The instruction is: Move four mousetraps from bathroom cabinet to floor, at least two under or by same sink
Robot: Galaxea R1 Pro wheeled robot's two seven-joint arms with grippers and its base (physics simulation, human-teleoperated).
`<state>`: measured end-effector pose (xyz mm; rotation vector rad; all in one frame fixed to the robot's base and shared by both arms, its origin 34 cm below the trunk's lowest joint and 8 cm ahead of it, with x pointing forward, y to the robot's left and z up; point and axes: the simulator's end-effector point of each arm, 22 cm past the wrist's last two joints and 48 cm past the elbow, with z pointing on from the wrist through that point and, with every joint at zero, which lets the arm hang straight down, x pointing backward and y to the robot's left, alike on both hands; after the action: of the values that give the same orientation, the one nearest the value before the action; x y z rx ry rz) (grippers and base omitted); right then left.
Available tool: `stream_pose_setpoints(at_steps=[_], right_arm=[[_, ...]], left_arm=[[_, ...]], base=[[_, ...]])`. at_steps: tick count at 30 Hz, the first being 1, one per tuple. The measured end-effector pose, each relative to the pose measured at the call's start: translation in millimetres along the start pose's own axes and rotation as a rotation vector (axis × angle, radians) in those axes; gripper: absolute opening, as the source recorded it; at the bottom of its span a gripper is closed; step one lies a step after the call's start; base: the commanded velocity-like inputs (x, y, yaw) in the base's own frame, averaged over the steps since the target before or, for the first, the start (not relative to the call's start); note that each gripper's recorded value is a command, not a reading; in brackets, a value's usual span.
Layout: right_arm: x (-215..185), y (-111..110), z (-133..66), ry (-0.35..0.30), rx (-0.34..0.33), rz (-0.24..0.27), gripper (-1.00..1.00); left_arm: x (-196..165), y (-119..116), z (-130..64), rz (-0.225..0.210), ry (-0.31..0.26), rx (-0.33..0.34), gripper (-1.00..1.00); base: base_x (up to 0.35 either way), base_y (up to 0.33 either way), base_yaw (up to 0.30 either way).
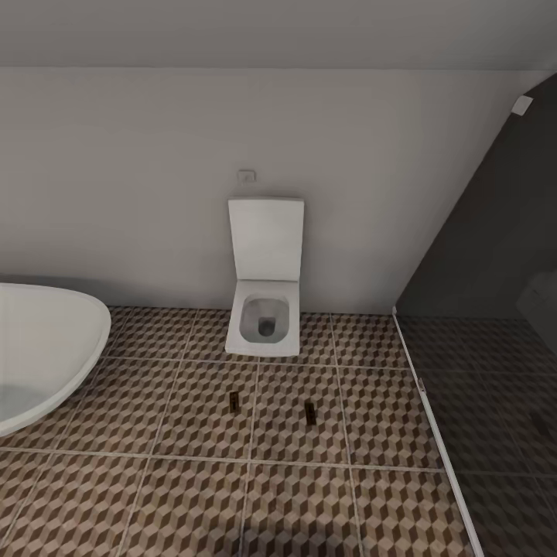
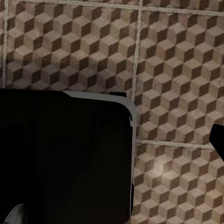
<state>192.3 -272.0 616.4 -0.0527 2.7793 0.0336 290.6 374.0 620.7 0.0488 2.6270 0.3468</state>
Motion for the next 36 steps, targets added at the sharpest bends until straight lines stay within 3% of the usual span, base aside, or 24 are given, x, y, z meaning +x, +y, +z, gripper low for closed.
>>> stream_pose_setpoints(at_steps=[36], right_arm=[[0.0,0.1,0.0,0.000,0.000,0.000,1.00]], left_arm=[[0.0,-0.1,0.0,0.000,0.000,0.000,1.00]], base=[[0.000,0.000,0.000]])
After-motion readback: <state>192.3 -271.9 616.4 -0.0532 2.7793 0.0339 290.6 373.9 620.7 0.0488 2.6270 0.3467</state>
